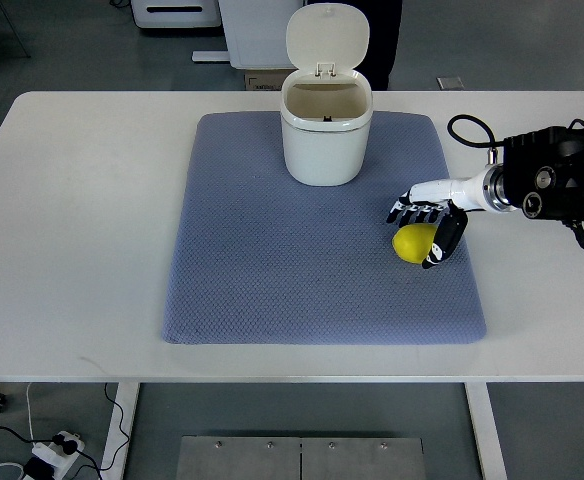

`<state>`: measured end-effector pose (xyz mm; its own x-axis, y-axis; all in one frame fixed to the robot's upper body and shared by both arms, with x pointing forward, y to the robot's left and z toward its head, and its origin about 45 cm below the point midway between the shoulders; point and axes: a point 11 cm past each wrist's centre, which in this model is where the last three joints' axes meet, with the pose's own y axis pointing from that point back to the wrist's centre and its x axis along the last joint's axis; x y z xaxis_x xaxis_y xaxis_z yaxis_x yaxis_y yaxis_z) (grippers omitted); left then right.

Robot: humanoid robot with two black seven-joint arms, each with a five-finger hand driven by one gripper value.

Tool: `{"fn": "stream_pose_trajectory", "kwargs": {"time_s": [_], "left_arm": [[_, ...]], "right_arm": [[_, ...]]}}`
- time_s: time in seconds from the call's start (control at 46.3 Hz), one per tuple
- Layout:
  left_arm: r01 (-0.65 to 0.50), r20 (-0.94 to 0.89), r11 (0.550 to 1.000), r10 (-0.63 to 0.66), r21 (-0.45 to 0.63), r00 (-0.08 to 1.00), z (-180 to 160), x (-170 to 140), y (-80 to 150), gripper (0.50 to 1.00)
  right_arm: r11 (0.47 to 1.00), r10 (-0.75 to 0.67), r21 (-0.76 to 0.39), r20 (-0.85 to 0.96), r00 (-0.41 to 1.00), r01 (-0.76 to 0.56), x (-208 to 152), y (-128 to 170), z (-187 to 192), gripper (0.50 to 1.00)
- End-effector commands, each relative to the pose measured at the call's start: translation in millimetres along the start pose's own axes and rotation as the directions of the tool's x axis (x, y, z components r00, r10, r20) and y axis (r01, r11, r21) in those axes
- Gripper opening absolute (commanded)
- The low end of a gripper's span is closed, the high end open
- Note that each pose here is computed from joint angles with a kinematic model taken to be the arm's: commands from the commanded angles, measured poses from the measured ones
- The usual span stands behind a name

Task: Put lemon in trash with right hand
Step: 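Close the right hand's fingers around the yellow lemon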

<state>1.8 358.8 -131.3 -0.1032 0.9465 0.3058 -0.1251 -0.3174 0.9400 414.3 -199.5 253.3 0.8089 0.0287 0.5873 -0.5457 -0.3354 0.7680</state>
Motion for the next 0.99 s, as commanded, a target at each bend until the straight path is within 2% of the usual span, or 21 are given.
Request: {"fn": "stream_pose_trajectory", "kwargs": {"time_s": [0.0, 0.345, 0.604, 0.777, 0.971], "left_arm": [[0.001, 0.000, 1.000, -0.001, 0.000, 1.000, 0.0, -0.3, 0.0, 1.000], [-0.001, 0.000, 1.000, 0.001, 0.000, 1.000, 0.0, 0.2, 0.0, 1.000], [0.001, 0.000, 1.000, -0.001, 0.000, 1.000, 0.0, -0.3, 0.0, 1.000], [-0.001, 0.000, 1.000, 0.001, 0.000, 1.000, 0.0, 0.2, 0.0, 1.000], [-0.001, 0.000, 1.000, 0.001, 0.000, 1.000, 0.0, 0.2, 0.0, 1.000]], "right_arm": [[1.000, -0.002, 0.001, 0.001, 1.000, 0.002, -1.1, -0.5, 0.7, 0.795], [1.000, 0.010, 0.003, 0.005, 1.000, -0.010, -3.1, -2.7, 2.5, 0.757], [1.000, 0.026, 0.008, 0.003, 1.000, -0.026, -2.0, -3.2, 2.5, 0.636], [0.999, 0.042, 0.007, 0.003, 0.999, -0.042, 2.3, -2.3, 2.8, 0.500], [0.996, 0.093, -0.005, 0.003, 0.996, -0.093, 21.8, 6.3, 6.8, 0.500]]}}
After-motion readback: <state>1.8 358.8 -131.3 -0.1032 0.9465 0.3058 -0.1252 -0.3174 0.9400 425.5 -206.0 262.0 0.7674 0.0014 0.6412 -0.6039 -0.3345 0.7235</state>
